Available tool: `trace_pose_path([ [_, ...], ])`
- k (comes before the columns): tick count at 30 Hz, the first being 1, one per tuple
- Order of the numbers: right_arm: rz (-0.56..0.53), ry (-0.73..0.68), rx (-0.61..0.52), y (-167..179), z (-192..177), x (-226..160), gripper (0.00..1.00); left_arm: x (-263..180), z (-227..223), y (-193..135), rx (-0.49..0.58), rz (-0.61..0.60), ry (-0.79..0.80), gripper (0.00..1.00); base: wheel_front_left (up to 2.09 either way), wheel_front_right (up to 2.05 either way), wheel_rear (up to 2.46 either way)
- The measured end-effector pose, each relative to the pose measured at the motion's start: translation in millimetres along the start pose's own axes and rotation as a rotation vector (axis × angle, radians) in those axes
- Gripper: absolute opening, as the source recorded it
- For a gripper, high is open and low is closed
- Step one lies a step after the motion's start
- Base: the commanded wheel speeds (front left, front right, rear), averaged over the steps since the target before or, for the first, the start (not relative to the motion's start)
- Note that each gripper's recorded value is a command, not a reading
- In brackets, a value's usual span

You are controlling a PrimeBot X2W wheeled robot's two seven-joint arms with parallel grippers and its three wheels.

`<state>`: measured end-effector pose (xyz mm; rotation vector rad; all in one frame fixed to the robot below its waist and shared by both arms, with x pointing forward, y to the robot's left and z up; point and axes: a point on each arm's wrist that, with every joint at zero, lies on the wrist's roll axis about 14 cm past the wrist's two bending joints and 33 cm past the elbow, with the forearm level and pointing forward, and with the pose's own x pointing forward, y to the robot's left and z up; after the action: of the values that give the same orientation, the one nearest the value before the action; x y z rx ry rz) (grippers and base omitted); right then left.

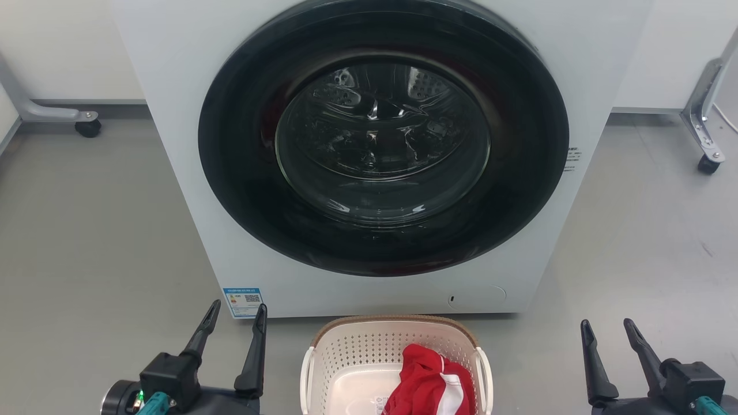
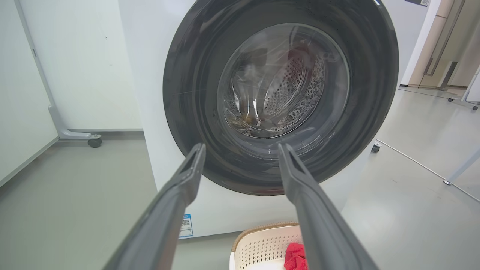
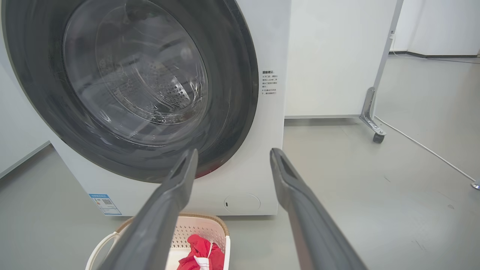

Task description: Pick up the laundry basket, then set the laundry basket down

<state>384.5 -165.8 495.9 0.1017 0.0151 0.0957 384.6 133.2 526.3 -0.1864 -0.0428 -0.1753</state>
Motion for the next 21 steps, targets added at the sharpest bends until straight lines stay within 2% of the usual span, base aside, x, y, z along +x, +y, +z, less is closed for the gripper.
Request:
trace_pose_path([
  [5,0.014,-0.015,-0.053,3.1,1.1,-0.1,1.0,-0.8,-0.4,-3.2,0.06,-0.011,-0.005,1.0,0.0,0.0,0.0],
  [21,0.007,0.003,-0.056,0.3,-4.7,-0.5,1.0,-2.5,-11.6,3.5,0.041,0.021,0.048,1.0,0.0,0.0,0.0],
])
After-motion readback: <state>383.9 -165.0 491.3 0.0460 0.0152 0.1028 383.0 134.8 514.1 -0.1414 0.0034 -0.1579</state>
